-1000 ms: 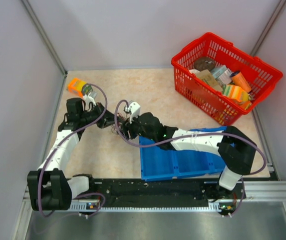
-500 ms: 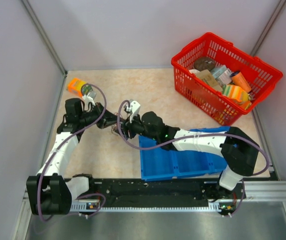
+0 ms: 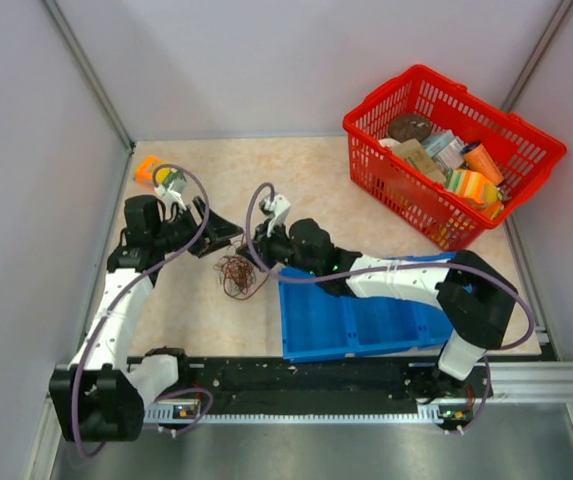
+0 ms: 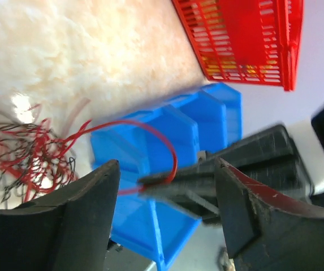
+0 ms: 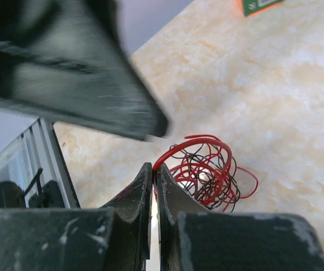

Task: Untangle the cables

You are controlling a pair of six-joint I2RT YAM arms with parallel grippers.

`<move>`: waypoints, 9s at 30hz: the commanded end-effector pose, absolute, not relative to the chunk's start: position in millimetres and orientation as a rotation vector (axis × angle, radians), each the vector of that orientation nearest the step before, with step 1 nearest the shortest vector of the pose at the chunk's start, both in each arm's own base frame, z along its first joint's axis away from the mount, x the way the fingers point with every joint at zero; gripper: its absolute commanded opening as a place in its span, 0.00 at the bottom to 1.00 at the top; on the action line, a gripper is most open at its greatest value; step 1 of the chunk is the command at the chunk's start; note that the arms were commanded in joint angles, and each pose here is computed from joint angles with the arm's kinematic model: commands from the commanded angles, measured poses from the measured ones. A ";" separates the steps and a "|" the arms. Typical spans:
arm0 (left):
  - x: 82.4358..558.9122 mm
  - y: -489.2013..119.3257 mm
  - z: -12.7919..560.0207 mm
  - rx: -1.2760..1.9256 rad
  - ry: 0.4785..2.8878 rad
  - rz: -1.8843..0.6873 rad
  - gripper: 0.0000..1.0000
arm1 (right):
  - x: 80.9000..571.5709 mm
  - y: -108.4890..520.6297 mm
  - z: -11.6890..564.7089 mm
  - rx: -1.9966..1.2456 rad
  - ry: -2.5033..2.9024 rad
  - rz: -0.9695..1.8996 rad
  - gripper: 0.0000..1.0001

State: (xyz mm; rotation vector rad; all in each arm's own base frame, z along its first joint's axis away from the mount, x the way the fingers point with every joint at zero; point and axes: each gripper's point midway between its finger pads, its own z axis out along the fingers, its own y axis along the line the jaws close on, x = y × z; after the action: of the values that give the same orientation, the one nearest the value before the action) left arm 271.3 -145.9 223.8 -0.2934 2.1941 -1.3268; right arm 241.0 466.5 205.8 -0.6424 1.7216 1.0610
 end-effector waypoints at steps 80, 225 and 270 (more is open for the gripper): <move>210.1 -102.2 578.1 -0.019 1.315 -0.996 0.00 | 415.4 341.8 180.9 -0.245 2.241 0.339 0.00; 346.2 0.2 88.3 -1.131 2.080 -0.873 0.30 | 196.0 268.8 716.7 -0.354 0.942 1.223 0.00; 323.0 -112.6 237.0 -0.120 2.045 -1.084 0.72 | 180.8 121.6 362.0 -0.070 1.887 0.539 0.00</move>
State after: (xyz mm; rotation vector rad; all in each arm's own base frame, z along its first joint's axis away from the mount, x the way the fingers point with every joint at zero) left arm 320.2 -114.0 233.2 -0.1582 2.0776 -1.0935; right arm 181.5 97.1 382.0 -0.0447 1.8304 0.4402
